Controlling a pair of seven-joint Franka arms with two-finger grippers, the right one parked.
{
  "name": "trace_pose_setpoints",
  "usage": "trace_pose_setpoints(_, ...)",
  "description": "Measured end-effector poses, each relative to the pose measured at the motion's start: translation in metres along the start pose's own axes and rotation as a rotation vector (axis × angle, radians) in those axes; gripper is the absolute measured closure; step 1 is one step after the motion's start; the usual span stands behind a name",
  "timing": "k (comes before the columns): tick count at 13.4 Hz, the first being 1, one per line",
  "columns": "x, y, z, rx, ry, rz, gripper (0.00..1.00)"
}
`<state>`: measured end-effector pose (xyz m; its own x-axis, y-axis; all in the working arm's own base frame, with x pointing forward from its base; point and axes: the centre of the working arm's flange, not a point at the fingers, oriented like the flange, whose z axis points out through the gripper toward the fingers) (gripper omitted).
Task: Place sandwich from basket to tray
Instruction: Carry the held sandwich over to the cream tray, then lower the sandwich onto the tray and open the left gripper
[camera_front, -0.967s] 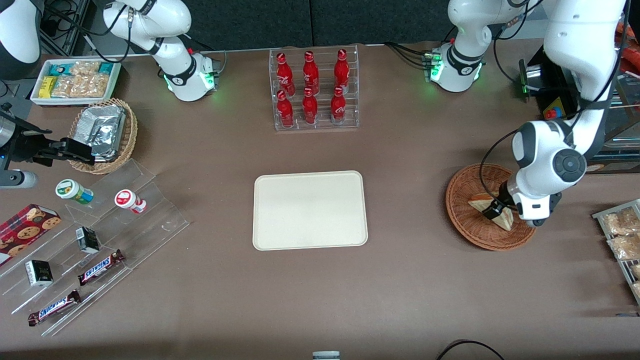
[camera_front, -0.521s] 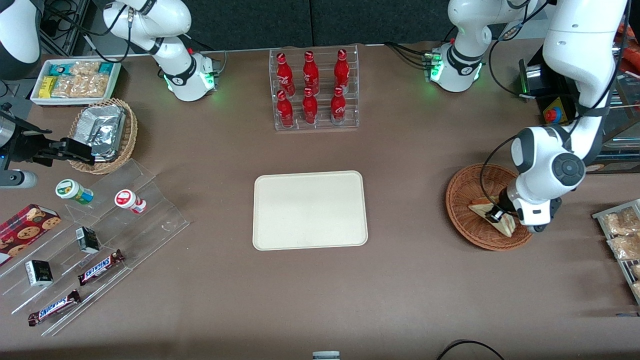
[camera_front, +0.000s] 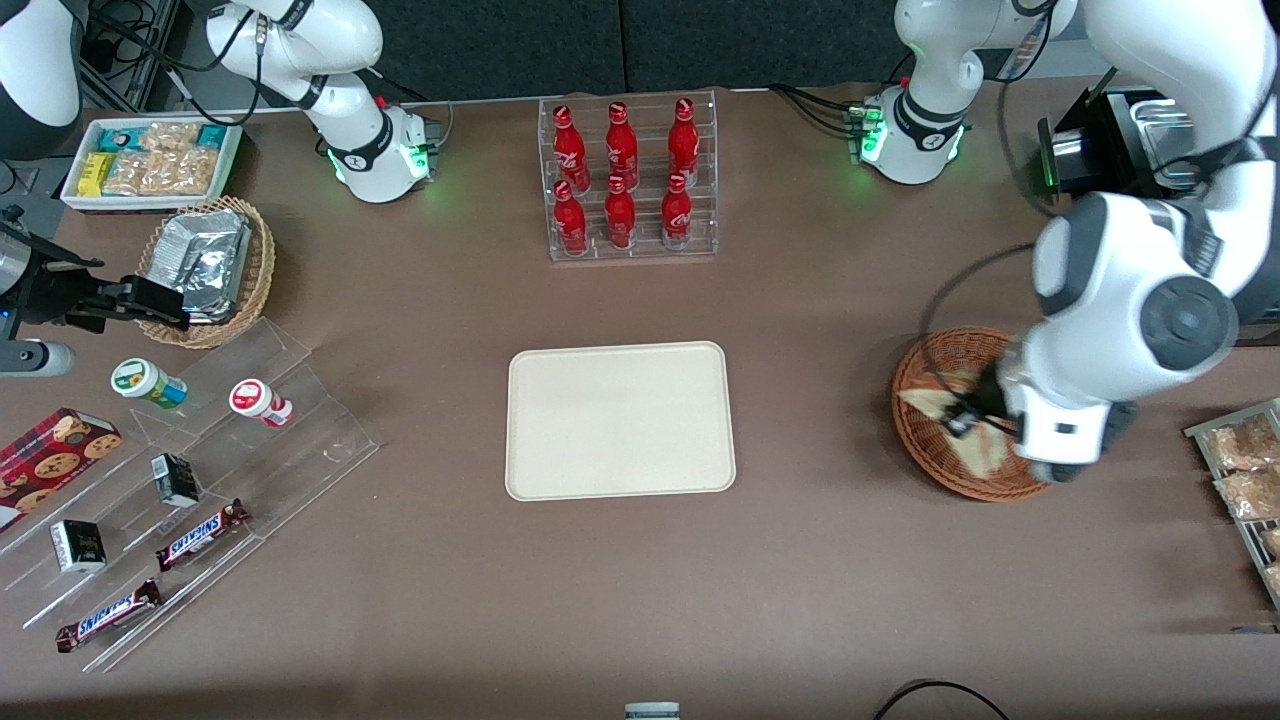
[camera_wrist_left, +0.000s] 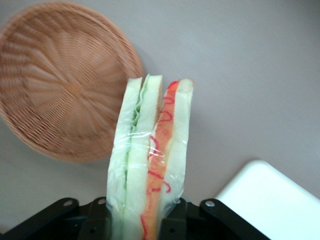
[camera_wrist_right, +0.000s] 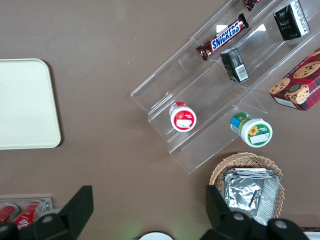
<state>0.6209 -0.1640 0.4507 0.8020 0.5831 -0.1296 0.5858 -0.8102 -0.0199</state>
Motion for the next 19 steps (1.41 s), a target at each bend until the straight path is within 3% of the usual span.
trace_pose_setpoints(4, -0.104, 0.08, 0.031, 0.02, -0.018, 0.17, 0.8)
trace_pose_setpoints(8, -0.171, 0.147, 0.083, -0.003, -0.015, 0.313, 0.8)
trace_pose_setpoints(11, -0.192, 0.192, 0.132, -0.007, 0.01, 0.434, 0.8)
trace_pose_setpoints(14, -0.207, 0.219, 0.183, -0.021, 0.06, 0.528, 0.8)
trace_pose_setpoints(19, -0.248, 0.234, 0.239, 0.007, 0.06, 0.603, 0.8)
